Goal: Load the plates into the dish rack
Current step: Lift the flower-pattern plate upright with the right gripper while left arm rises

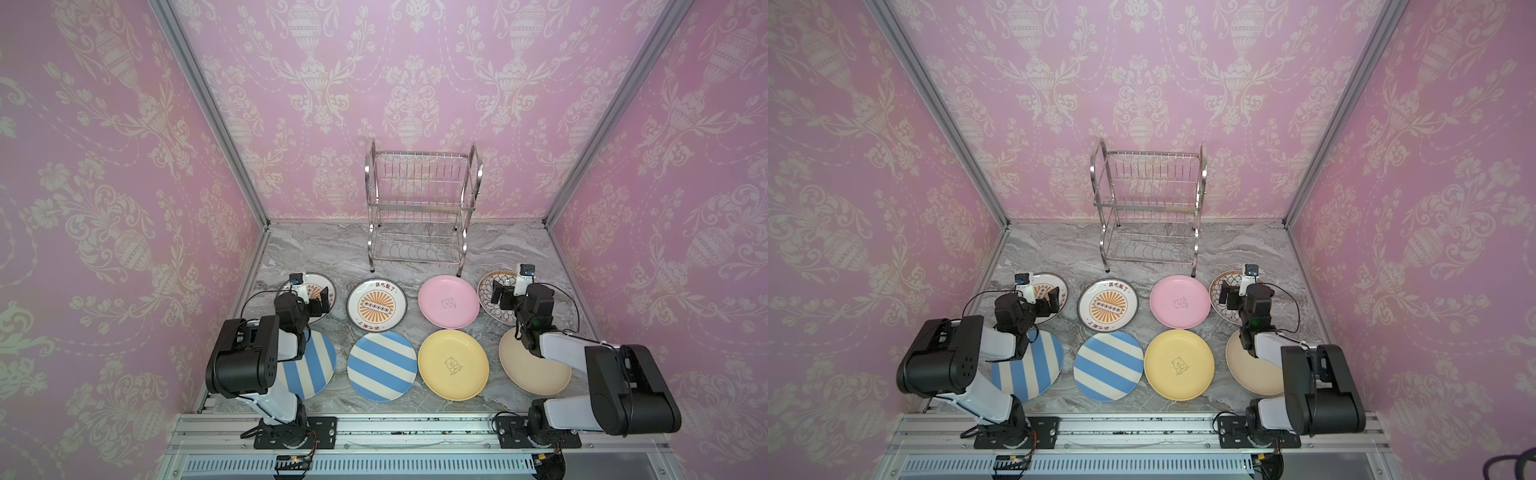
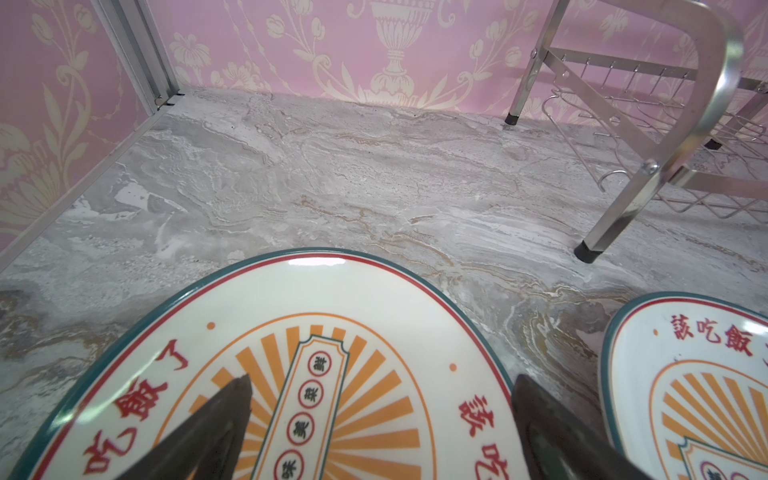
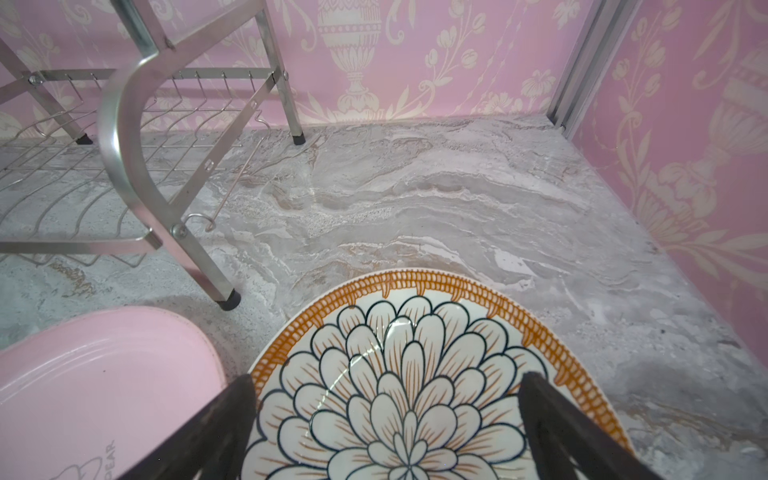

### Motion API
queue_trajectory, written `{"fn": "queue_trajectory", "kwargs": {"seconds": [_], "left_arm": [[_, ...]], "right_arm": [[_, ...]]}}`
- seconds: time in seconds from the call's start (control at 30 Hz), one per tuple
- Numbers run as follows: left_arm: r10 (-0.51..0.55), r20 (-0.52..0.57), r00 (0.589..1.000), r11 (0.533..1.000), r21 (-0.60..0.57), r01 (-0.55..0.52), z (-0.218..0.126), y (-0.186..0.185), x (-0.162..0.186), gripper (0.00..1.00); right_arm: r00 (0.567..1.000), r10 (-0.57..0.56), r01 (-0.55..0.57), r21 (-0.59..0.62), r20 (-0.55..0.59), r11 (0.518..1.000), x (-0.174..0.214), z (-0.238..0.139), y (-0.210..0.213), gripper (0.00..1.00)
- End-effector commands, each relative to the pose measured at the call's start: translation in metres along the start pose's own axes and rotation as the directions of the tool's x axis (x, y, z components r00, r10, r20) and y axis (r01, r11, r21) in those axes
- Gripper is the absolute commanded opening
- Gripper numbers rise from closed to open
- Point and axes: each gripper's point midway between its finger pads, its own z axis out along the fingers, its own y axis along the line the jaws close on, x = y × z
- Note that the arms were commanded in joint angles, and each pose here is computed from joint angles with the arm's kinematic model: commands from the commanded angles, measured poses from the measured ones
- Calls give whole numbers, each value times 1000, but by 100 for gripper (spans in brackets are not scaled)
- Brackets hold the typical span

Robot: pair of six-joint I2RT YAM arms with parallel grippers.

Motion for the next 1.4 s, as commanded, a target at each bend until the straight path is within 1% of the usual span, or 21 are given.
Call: {"fn": "queue_trajectory", "kwargs": {"seconds": [0.0,0.03,0.1,0.2,0.27,0.33,0.4,0.5,0.57,0.7,0.8,0.93,1.0,1.07,1.17,1.27,1.37], "left_arm": [[14,-15,1000,1000,-14,-14,-4,-1,-32,99],[1,-14,1000,1000,-10,-1,-6,-3,-40,99],[-53,30,998,998,26,53,-11,-11,-65,99],[-141,85,986,983,133,128,-15,-29,-95,99],[-179,86,980,966,204,158,-14,-40,-107,99],[-193,73,978,950,265,168,-14,-51,-115,99],[-200,66,978,931,324,169,-16,-61,-122,99],[-197,98,975,906,398,143,-22,-73,-129,99],[-193,116,974,895,429,126,-24,-78,-133,99],[-201,93,975,866,483,132,-21,-87,-137,99],[-220,85,972,859,490,152,-17,-87,-140,99],[-239,74,968,852,494,172,-13,-87,-142,99],[-245,70,967,851,493,180,-12,-87,-144,99],[-246,66,967,850,494,183,-10,-87,-145,99],[-243,65,968,848,498,180,-10,-87,-148,99],[-238,60,969,851,495,178,-10,-88,-150,99],[-237,62,969,854,489,178,-9,-87,-150,99]], "right_arm": [[988,79,-74,38,-133,997,-17,-19,-19,99],[982,115,-111,37,-149,993,-21,-23,-23,98],[965,174,-172,29,-196,985,-27,-28,-29,97],[933,204,-192,68,-298,979,-23,-31,-39,94],[909,250,-227,107,-333,968,-13,-28,-50,93],[876,333,-305,132,-348,943,-4,-27,-62,88],[848,397,-376,131,-350,917,5,-25,-70,81],[811,460,-442,137,-360,886,20,-21,-81,73],[789,493,-481,132,-365,867,28,-17,-84,71],[761,510,-520,92,-401,849,38,-5,-83,63],[742,510,-534,77,-434,842,46,2,-80,61],[716,507,-523,111,-480,845,64,5,-82,57],[703,506,-516,132,-500,846,70,4,-84,52],[701,508,-498,167,-500,851,74,2,-89,52],[713,499,-467,197,-492,862,75,-3,-95,53],[745,501,-477,174,-440,861,60,-10,-93,56],[756,494,-472,166,-429,866,47,-17,-92,58]]}}
